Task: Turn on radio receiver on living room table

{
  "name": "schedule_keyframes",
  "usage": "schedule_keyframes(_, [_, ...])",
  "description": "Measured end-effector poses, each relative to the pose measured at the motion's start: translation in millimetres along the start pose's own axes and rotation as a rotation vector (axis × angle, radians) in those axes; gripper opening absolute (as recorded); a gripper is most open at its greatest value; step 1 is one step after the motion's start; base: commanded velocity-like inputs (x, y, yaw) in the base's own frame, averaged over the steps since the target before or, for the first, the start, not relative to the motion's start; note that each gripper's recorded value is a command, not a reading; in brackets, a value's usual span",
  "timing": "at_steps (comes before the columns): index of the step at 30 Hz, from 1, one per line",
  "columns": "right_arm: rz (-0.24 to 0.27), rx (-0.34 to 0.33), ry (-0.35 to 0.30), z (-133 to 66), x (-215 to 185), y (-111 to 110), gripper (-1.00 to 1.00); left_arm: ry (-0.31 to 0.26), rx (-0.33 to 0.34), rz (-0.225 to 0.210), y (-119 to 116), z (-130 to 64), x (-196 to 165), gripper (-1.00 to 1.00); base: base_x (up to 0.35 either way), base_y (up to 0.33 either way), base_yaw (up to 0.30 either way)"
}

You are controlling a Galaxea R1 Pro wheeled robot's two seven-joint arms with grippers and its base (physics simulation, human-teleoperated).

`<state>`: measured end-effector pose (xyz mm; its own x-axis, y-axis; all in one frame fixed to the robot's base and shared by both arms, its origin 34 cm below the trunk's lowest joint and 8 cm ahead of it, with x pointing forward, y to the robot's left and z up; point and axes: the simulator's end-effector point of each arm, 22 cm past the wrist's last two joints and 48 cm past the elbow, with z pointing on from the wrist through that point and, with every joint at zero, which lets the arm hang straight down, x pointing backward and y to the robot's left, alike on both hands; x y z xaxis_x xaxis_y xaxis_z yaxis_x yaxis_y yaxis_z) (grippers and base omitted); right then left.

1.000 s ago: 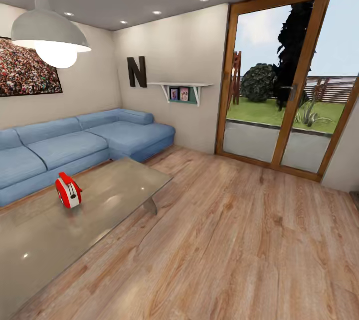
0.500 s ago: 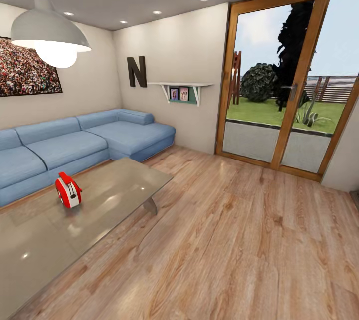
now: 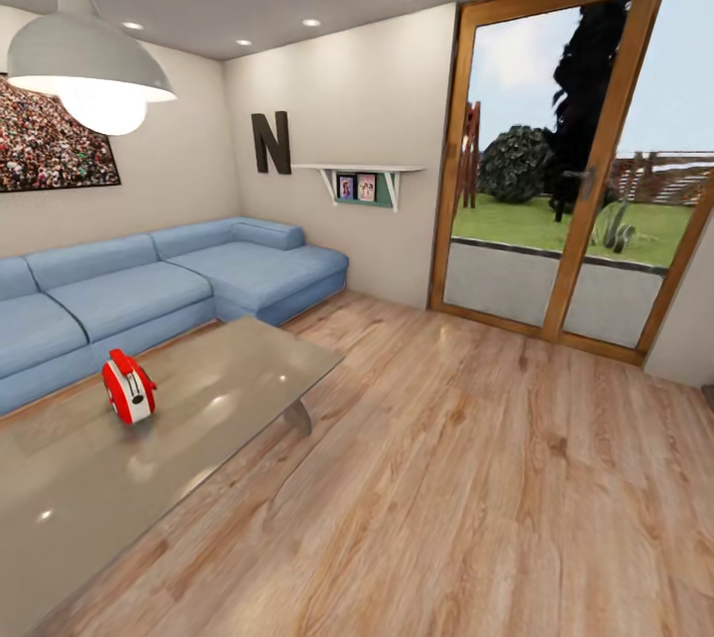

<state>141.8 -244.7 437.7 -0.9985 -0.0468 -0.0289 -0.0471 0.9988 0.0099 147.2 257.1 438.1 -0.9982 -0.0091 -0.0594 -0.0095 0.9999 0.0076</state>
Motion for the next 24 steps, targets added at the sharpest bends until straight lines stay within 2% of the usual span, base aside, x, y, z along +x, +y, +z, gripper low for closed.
schedule_keyframes(5, [-0.028, -0.002, -0.002, 0.0, -0.3, 0.9, 1.00, 0.000, 0.000, 0.001, 0.2, 0.0, 0.0, 1.00, 0.321, 0.000, 0.131])
schedule_keyframes(6, [-0.170, -0.013, -0.002, 0.0, 0.0, 3.8, 1.00, 0.000, 0.000, 0.001, 0.2, 0.0, 0.0, 1.00, 0.322, 0.000, 0.240])
schedule_keyframes(24, [-0.179, -0.014, 0.000, -0.1, 0.9, 4.1, 1.00, 0.002, 0.000, 0.000, 0.3, 0.0, 0.9, 1.00, 0.296, 0.000, 0.266])
